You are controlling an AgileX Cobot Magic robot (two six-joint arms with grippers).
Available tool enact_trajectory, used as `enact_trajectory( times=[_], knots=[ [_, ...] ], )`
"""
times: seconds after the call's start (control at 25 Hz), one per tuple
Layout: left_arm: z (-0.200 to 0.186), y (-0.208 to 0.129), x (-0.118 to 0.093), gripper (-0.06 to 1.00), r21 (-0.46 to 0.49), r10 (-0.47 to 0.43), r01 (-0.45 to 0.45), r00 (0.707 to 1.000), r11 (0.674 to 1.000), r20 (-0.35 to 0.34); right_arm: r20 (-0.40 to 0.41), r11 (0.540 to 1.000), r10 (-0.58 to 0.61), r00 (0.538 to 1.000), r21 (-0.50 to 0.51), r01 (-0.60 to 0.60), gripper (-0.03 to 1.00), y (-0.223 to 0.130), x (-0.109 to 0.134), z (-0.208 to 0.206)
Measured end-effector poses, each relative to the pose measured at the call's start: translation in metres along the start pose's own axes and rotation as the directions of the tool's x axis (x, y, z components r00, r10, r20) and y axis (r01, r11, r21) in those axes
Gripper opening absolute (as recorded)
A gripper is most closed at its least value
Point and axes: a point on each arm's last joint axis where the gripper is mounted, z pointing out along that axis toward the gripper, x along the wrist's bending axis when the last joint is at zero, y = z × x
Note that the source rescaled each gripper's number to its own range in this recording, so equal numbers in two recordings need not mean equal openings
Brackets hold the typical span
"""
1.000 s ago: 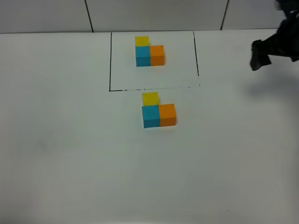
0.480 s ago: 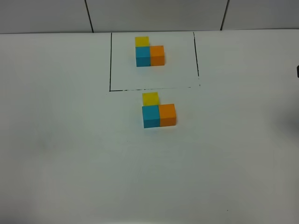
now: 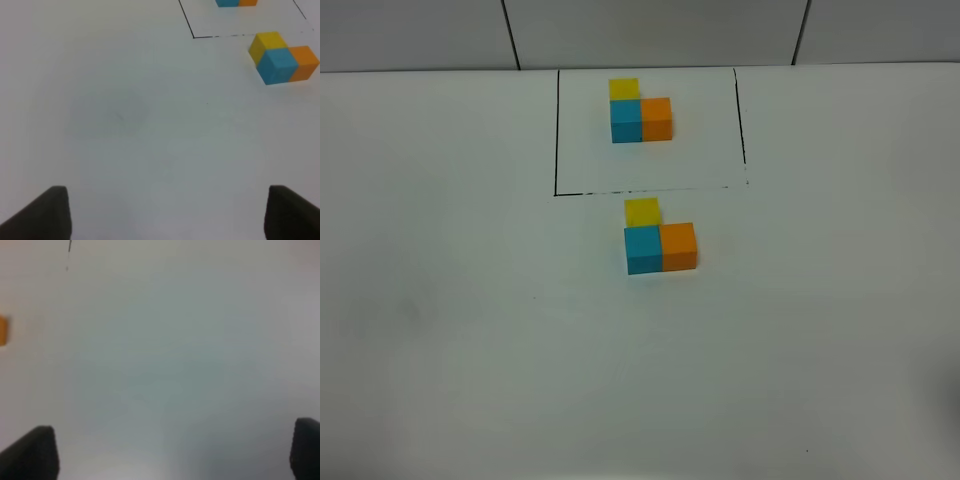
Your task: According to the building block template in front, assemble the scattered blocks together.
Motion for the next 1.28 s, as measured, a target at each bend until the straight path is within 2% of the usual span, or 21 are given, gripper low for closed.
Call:
enact_trajectory(
  times=[0.12, 0.32, 0.6, 0.76, 1.0, 1.28],
  knots=[
    [0.0, 0.0, 0.0, 0.66, 0.0, 0.0, 0.0, 1.0, 1.0, 0.0, -0.029, 1.0, 0.022, 0.999, 0.008, -0.022, 0.88, -0.027, 0.007, -0.015],
    [0.0, 0.0, 0.0, 0.66, 0.0, 0.0, 0.0, 1.0, 1.0, 0.0, -0.039, 0.998, 0.052, 0.998, -0.037, -0.053, 0.88, -0.052, 0.013, -0.039],
    [0.0, 0.0, 0.0, 0.66, 0.0, 0.0, 0.0, 1.0, 1.0, 0.0, -0.042, 0.995, 0.094, 0.995, -0.039, -0.095, 0.88, -0.072, 0.014, -0.036],
    [0.0, 0.0, 0.0, 0.66, 0.0, 0.0, 0.0, 1.0, 1.0, 0.0, -0.035, 0.994, 0.033, 0.999, -0.102, -0.036, 0.87, -0.075, 0.014, -0.039],
    [0.0, 0.0, 0.0, 0.66, 0.0, 0.0, 0.0, 1.0, 1.0, 0.0, -0.076, 0.991, -0.073, 0.994, -0.116, 0.063, 0.86, -0.079, 0.015, -0.038],
    [0.0, 0.0, 0.0, 0.66, 0.0, 0.0, 0.0, 1.0, 1.0, 0.0, -0.082, 0.972, -0.093, 0.992, -0.222, 0.073, 0.85, -0.089, 0.016, -0.052]
  ],
)
